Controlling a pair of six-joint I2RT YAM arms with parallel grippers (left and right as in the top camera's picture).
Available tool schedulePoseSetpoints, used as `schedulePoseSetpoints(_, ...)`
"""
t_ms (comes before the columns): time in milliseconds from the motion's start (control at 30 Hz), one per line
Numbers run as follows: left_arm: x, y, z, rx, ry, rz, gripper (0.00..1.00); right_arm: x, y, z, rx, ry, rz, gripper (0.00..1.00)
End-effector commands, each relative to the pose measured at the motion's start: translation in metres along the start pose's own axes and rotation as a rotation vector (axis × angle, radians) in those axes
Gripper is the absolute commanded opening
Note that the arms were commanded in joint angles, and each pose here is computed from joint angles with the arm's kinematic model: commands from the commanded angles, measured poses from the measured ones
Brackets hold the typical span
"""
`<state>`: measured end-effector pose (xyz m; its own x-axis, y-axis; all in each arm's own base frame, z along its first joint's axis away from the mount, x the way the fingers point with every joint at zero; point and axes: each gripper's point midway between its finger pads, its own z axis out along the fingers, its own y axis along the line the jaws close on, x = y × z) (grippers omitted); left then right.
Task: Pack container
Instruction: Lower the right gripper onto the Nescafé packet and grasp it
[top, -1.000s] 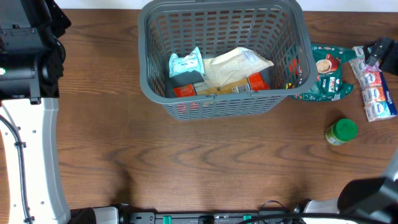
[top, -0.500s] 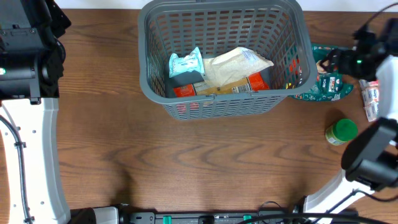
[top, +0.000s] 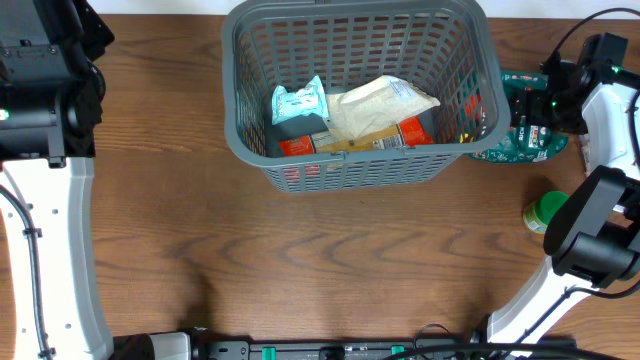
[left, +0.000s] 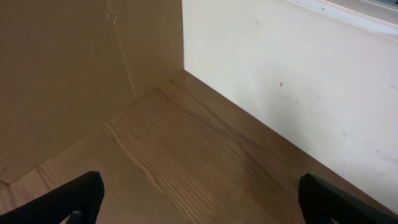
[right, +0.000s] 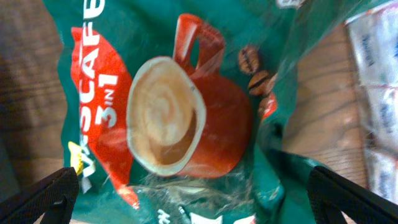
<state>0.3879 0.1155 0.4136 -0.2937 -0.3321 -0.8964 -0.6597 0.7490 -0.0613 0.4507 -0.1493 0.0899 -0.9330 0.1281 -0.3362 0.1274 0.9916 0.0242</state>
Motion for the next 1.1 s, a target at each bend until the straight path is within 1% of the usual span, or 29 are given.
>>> schedulePoseSetpoints(0,-0.001,0.005,0.0,-0.021,-0.006,0.001,0.99,0.002,-0.007,0.006,0.023,-0.001,-0.024,0.99)
schedulePoseSetpoints(200,-0.001,0.005,0.0,-0.021,-0.006,0.001,0.99,0.015,-0.005,0.026,0.012,0.006,-0.027,0.99)
schedulePoseSetpoints(600,-0.001,0.005,0.0,-0.021,-0.006,0.001,0.99,0.061,0.004,0.07,-0.025,0.049,-0.019,0.99)
schedulePoseSetpoints(1067,-0.001,0.005,0.0,-0.021,-0.006,0.001,0.99,0.059,0.001,0.072,-0.012,0.035,0.043,0.99)
